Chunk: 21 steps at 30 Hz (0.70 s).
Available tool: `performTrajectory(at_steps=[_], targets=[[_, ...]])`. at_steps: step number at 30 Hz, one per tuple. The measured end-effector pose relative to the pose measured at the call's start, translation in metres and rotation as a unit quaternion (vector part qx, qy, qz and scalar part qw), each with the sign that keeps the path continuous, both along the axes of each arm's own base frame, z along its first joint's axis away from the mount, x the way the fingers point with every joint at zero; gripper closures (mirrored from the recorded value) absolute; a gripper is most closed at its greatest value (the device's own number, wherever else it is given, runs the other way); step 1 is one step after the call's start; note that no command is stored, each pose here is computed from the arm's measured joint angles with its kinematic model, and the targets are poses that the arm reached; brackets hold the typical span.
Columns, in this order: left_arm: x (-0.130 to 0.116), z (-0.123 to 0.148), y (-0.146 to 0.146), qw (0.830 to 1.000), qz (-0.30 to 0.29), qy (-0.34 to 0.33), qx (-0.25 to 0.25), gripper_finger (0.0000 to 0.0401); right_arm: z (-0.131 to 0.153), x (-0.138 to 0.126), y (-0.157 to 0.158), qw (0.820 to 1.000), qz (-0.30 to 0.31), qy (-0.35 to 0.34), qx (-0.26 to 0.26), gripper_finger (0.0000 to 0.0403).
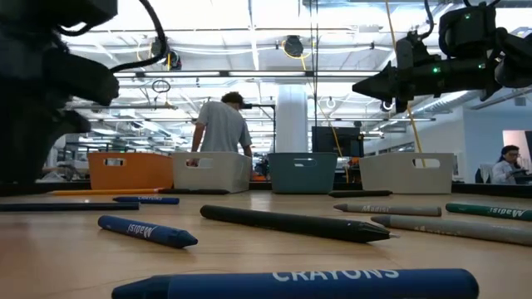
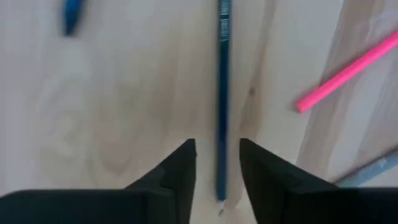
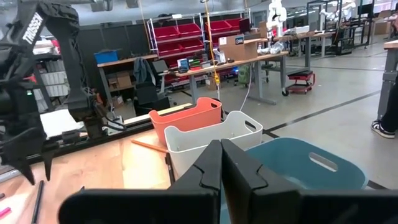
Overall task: Sort crayons/erasers/pens/pencils in bins
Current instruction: Put the dark blue colored pencil into the right gray bin
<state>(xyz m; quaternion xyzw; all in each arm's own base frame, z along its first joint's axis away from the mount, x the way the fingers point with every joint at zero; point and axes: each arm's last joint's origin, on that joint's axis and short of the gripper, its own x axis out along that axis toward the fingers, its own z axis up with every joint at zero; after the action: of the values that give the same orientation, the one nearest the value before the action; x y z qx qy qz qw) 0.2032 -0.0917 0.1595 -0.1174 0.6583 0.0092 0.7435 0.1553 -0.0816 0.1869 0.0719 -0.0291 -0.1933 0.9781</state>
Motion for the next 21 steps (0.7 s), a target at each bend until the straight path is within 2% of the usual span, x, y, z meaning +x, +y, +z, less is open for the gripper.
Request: performTrajectory(at_steps=[3, 7, 12, 21], targets=[[-0.002, -0.007, -0.009, 1.000, 0.002, 0.013, 0.012, 0.0255, 0.000, 0.000, 0.000, 1.000, 0.000, 0.001, 0.000, 0.0403], [-0.005, -0.014, -0.017, 0.999, 0.015, 0.022, 0.038, 0.0257, 0.000, 0.000, 0.000, 1.000, 0.000, 0.000, 0.000, 0.0403], [-0.006, -0.020, -0.021, 0.997, 0.024, 0.033, 0.059, 0.0282, 0.000, 0.000, 0.000, 1.000, 0.000, 0.001, 0.000, 0.0403], [-0.005, -0.026, -0.022, 0.997, 0.005, 0.043, 0.065, 0.0334, 0.000, 0.000, 0.000, 1.000, 0.000, 0.001, 0.001, 0.0403]])
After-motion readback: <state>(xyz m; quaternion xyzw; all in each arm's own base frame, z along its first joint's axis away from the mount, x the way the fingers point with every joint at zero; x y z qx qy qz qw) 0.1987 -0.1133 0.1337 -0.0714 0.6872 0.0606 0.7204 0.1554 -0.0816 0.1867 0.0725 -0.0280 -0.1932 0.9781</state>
